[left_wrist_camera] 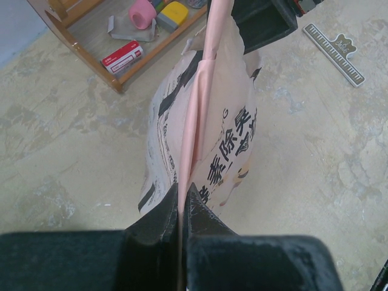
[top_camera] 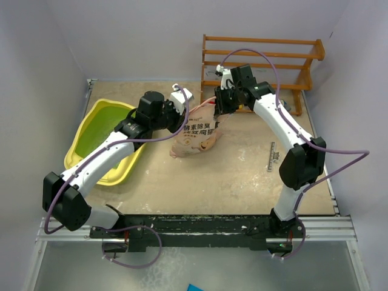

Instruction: Fill the litter box with clean litter

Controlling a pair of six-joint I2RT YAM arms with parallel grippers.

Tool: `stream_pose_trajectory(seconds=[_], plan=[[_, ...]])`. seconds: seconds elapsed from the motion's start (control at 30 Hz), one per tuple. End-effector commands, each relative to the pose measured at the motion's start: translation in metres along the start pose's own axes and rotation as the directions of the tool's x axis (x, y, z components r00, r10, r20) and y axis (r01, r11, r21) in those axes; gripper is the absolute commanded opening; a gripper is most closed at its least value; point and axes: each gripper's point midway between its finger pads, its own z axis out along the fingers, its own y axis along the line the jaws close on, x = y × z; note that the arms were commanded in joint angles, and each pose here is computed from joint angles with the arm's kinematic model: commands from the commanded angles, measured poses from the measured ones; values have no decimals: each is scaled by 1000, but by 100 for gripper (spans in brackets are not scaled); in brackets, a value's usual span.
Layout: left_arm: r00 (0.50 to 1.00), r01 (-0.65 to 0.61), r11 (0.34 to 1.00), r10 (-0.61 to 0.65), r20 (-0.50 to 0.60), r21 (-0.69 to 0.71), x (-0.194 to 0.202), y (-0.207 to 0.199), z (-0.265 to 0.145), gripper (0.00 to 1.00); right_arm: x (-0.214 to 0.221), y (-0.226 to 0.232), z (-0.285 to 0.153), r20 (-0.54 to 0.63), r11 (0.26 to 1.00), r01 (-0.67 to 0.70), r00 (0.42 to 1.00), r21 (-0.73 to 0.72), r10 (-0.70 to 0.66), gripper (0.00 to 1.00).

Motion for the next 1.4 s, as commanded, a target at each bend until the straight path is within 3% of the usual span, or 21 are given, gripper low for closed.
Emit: stream_pose_trajectory(seconds=[0.0, 0.67, 1.07, 1.37], plan=[[972, -39, 999, 40, 233, -11, -70, -4, -22, 0, 50, -1, 14, -164, 1000, -21, 986, -23, 17, 0], [980, -30, 999, 27, 196, 13, -43, -8, -10, 5, 78, 2, 39, -244, 993, -89, 967, -73, 69, 0], [983, -27, 1000, 23, 180, 17, -37, -9, -9, 15, 83, 36, 50, -239, 942, -200, 962, -269, 136, 0], [987, -22, 1000, 20, 162, 15, -29, -9, -8, 16, 77, 52, 49, -233, 895, -261, 955, -361, 185, 0]])
